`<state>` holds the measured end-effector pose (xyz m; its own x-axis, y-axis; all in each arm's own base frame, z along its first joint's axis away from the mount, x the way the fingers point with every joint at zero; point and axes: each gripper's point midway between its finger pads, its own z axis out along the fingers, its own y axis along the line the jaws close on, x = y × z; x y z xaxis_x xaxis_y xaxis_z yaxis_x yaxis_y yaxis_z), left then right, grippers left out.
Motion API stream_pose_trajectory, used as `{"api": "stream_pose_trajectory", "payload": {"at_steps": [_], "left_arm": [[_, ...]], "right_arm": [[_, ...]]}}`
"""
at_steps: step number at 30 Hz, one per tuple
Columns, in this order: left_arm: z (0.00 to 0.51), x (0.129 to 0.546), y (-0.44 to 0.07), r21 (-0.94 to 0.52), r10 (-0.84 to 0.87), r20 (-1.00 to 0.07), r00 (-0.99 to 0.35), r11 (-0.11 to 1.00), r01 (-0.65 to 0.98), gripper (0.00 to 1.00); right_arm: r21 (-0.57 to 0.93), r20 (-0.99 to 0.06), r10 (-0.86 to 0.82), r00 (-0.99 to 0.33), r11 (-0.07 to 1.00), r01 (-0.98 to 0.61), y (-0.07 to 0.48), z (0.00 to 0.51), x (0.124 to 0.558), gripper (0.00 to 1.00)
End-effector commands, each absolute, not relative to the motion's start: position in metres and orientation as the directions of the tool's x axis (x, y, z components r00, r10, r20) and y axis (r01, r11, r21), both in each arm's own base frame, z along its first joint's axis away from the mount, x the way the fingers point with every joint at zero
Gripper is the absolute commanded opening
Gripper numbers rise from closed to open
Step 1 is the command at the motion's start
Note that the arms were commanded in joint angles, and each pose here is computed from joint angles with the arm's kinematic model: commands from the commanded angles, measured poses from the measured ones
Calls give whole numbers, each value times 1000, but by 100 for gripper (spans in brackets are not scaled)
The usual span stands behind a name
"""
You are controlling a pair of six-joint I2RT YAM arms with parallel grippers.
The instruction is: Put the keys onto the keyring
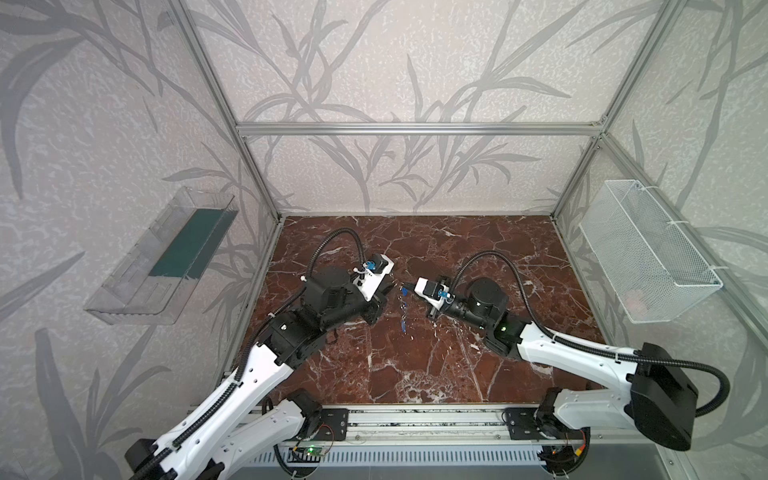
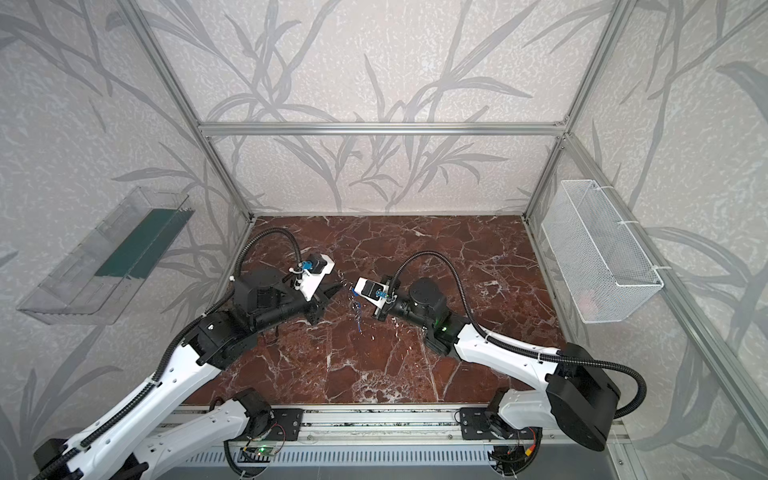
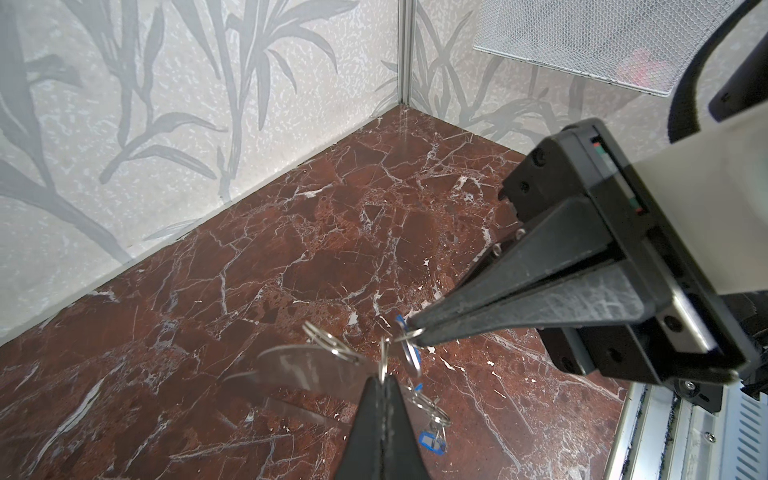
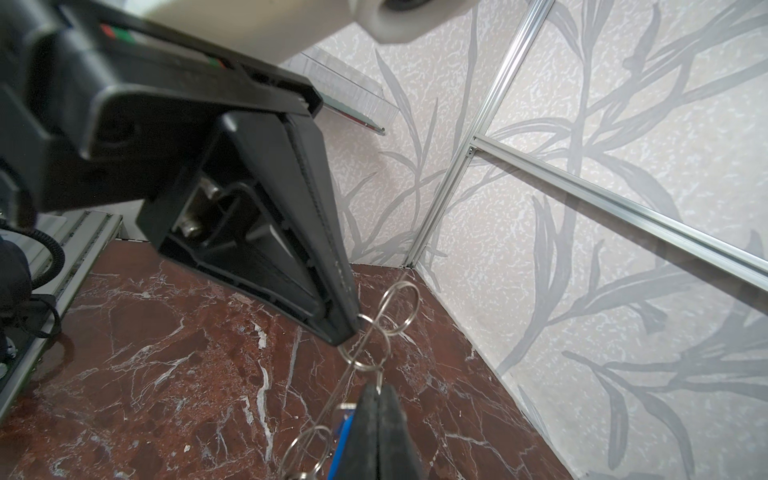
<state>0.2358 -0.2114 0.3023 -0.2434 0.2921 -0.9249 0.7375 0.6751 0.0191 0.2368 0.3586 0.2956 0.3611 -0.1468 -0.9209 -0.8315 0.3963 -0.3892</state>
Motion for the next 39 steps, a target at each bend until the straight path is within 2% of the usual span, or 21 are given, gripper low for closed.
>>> {"api": "stream_pose_trajectory", "payload": {"at_steps": [1,18,39], "left_arm": [[313,236,-212,29,278,-935,-218,676,736,0],[308,230,-218,11,293,-929,-228,636,772,0],[315,239,-209,28,267,-938,-221,693,721,0]], "right_arm": [[-411,-908,-103,405,397,-821,357,312,229,0],[-412,-905,-104,412,445,-795,356,321,237,0],[-420,-904,-118,410,418,-806,358,307,231,0]]}}
